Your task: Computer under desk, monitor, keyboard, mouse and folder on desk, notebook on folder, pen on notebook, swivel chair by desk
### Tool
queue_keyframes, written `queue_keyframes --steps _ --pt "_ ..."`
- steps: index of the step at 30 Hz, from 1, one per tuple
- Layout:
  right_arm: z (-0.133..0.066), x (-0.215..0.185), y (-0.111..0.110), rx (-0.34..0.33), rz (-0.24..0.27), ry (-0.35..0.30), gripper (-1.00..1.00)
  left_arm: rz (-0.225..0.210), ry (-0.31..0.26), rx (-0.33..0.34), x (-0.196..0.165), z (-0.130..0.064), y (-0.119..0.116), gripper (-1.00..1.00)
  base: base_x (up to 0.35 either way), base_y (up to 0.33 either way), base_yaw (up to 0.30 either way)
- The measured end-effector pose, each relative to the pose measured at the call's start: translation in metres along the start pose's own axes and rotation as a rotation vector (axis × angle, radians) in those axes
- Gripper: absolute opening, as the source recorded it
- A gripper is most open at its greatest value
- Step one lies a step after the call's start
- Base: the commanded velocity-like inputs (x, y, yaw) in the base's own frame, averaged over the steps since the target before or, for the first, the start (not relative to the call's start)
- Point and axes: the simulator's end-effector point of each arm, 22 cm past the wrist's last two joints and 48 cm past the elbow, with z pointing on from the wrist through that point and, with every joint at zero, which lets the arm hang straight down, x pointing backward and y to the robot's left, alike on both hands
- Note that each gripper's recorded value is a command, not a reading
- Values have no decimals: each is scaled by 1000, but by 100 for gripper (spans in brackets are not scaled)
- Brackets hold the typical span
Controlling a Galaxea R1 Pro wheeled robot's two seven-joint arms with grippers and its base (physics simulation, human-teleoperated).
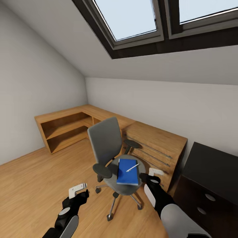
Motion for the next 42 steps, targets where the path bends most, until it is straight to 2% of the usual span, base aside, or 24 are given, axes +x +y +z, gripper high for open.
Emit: queue_keyframes --steps 2,11,21,24,25,31,33,35,42 --pt "-3 1 5 -14 4 0 100 10 -3 -12 0 -1 2 100 225 0 0" --pt "-5 -7 7 -24 13 -22 100 -3 -9 -2 -5 -5 -3 100 303 0 1" --pt "-2 9 8 -26 1 6 100 -7 -8 5 -5 -5 -5 100 319 7 147" --pt "-1 15 8 -26 -4 17 100 -18 3 8 -2 -4 -6 100 321 91 160" --pt "-1 14 8 -25 -2 6 100 -32 15 13 0 -4 -6 100 321 122 37" --pt "-1 13 8 -25 1 -3 100 -56 37 25 5 -4 -8 100 321 98 13" --pt "-1 12 7 -25 -1 -5 100 -93 71 42 12 -4 -12 100 321 20 1" --pt "-1 12 7 -24 -1 -6 100 -112 88 51 16 -5 -15 100 321 11 1" --pt "-1 11 8 -26 -2 -7 100 -131 102 60 18 -5 -17 100 181 2 0"
